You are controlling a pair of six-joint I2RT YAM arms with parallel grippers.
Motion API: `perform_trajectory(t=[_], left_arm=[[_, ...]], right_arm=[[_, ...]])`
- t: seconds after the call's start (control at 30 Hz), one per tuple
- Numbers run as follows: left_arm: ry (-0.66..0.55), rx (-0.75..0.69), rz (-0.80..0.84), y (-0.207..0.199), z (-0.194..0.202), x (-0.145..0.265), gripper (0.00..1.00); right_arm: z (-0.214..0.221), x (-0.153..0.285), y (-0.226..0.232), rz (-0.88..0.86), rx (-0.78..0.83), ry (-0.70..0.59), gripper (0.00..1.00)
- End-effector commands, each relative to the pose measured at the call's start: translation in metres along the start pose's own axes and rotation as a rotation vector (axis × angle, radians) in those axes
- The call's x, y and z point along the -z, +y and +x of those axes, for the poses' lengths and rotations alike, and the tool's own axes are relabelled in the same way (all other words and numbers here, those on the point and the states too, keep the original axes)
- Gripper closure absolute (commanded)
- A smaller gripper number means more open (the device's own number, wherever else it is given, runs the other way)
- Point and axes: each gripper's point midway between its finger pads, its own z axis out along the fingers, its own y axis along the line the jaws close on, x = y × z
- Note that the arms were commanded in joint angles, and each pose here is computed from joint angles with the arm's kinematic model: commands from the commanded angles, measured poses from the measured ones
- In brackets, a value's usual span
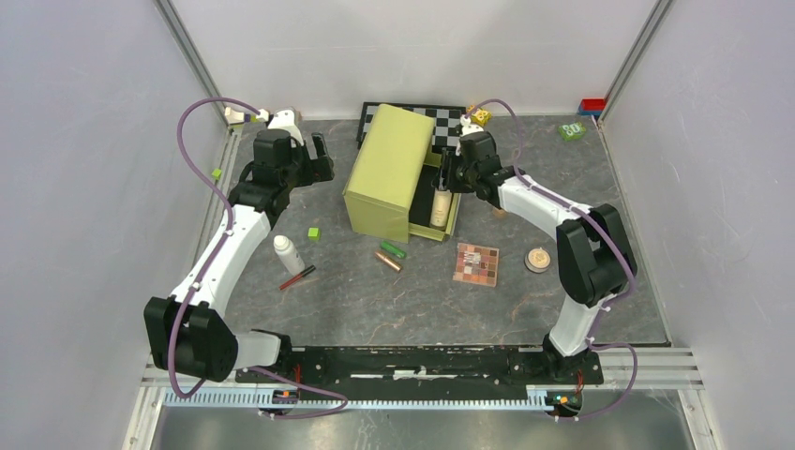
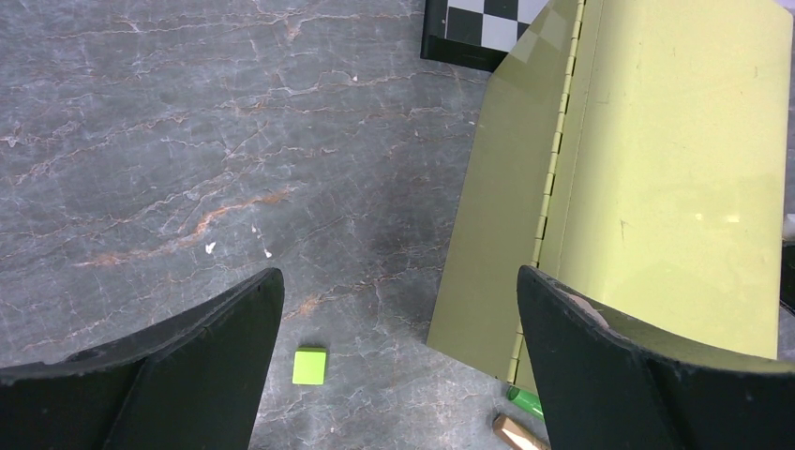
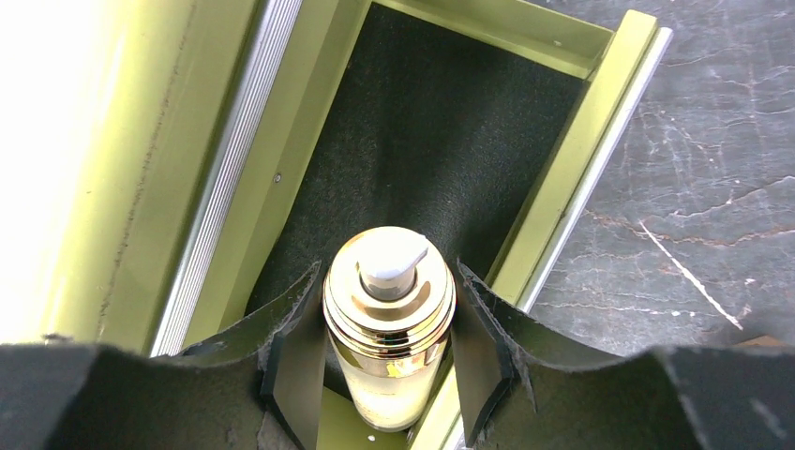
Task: Organize the makeup
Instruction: Place the makeup in the drawer.
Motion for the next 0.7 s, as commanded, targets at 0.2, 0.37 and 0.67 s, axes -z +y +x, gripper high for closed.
perform_trajectory(t=[0.2,0.37,0.67], left_arm=[[-0.024,0.052,0.028,-0.007,-0.014,0.001,0.00],[-0.024,0.051,0.025,-0.007,-0.014,0.001,0.00],[-0.022,0.051,0.026,-0.007,-0.014,0.001,0.00]], right_arm=[[0.038,-0.003,0.003,-0.062,-0.022,0.198,1.00],[0.049,-0.004,0.000,-0.070,-0.039,0.228,1.00],[0.051,-0.005,-0.031,0.082,0.039,0.236,0.72]])
